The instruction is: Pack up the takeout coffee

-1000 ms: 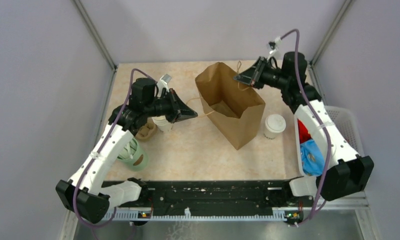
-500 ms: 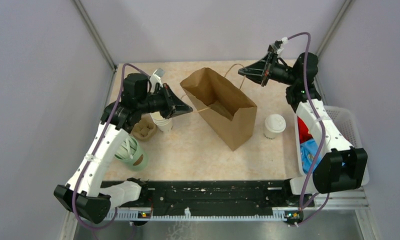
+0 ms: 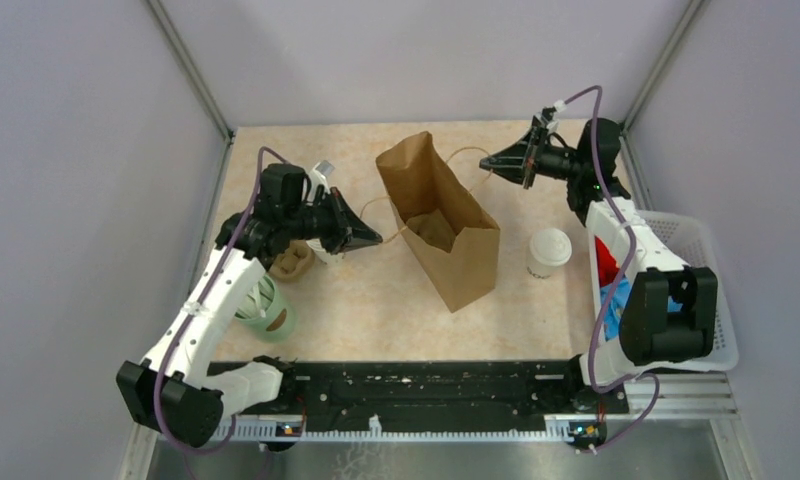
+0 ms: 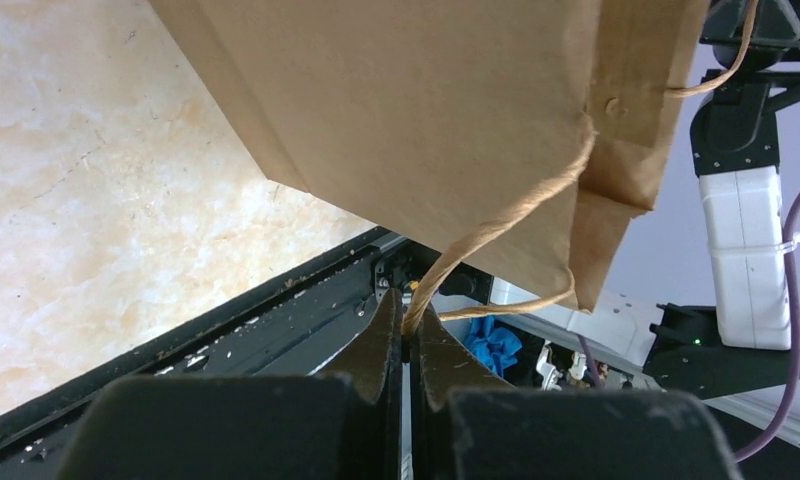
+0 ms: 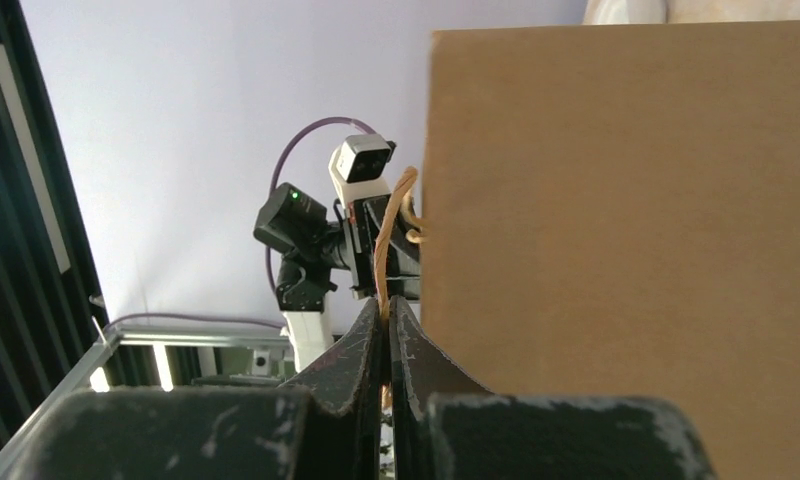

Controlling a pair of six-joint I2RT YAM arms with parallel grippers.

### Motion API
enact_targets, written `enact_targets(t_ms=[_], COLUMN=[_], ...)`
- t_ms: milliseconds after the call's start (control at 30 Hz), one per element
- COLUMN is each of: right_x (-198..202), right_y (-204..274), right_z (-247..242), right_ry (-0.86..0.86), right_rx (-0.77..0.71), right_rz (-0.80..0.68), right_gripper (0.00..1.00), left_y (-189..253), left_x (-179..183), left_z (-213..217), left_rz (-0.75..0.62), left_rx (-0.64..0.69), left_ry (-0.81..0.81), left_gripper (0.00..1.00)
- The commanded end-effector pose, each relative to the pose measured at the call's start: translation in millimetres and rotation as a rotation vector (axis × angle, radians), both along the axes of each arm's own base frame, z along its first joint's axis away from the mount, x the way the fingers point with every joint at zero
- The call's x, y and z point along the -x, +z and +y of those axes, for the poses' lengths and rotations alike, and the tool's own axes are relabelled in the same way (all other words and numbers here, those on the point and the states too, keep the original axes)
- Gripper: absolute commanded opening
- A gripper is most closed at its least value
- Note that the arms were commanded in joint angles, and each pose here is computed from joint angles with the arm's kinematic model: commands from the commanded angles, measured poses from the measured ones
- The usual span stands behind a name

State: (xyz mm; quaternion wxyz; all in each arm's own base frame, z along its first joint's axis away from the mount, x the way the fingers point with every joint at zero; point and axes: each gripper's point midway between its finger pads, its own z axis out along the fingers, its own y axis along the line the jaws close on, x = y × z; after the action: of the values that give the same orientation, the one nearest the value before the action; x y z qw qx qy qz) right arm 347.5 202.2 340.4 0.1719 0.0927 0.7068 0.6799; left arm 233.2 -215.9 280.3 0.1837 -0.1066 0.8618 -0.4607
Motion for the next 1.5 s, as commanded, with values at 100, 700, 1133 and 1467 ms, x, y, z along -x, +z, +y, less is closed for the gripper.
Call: enact_targets(t_ms=[100,700,1133,1467], right_x=[-4,8,26,54], right_y=[-40,-100,-57,-1], right_z=[-4,26,-2,-36], right_ry=[0.017,0.059,0.024,-0.054], right_rx=[0.062,0.258,0.561,0.77], right_rz=[-0.032,-0.01,-0.114,-0.24], right_gripper=[0.0,0.02,0.26,0.5], left_y=[-8,-28,-21,-14], left_x=[-5,-32,-26,-24], left_z=[-9,-38,-28,-27], left_rz=[-0.033,0.006,-0.035,-0.056], left_rx=[0.064,0.116,0.061,0.052], left_ry=[-0.046,-0.082,-0.066,-0.082], left_gripper=[0.0,0.0,0.0,0.0])
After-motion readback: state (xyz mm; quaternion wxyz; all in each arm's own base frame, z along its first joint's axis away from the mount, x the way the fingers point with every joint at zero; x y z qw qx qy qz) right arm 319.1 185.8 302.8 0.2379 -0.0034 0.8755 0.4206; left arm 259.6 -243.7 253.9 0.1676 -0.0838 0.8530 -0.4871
